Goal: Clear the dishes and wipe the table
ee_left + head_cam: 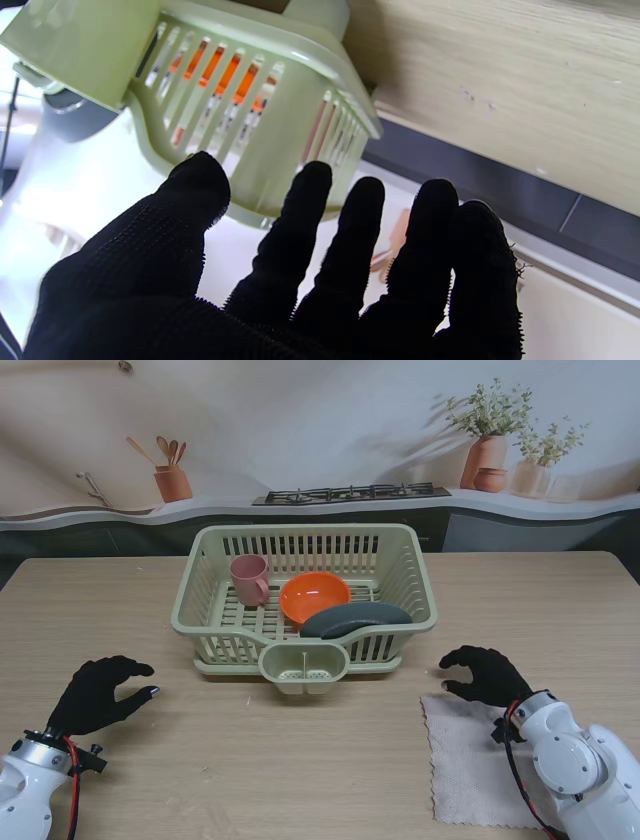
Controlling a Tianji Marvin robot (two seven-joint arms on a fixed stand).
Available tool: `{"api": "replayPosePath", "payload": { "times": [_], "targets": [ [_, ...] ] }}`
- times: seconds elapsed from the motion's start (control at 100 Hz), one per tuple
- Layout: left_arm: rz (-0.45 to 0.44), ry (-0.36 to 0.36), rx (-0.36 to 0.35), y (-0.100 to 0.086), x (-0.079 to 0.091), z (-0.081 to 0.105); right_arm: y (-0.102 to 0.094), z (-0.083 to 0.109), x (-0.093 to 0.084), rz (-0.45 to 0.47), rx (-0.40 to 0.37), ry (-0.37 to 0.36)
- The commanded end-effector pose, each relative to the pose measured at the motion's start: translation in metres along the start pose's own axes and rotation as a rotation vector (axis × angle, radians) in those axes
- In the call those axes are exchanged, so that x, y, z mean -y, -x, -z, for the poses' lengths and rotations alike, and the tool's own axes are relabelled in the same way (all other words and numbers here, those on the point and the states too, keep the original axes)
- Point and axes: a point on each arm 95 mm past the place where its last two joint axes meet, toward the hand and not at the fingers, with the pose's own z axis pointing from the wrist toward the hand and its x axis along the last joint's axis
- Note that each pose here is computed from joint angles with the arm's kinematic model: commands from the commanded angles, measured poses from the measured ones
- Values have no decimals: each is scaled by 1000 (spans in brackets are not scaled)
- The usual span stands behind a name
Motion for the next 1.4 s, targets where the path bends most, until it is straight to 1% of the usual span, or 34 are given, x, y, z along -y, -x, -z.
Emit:
{"api": "replayPosePath", "payload": {
  "times": [0.0,0.15,0.28,0.7,0.8,0.9,1.17,1.39],
  "targets": [
    [8,9,-2,-2,-3,1,4,6,0,16,-4,-27],
    [18,0,-4,-4,-3,1,12,12,-3,88,-18,-69],
    [17,12,-5,-5,-3,3,17,19,-3,146,-31,-115],
    [17,13,-7,-6,-4,5,23,42,-6,268,-80,-233],
    [19,14,-7,-7,-5,5,23,46,-6,273,-86,-253],
    [22,21,0,-7,-6,5,21,49,-3,276,-94,-290],
    [23,19,1,-8,-6,6,13,55,12,266,-115,-372],
    [23,14,3,-8,-6,6,11,56,24,276,-104,-430]
  ]
}}
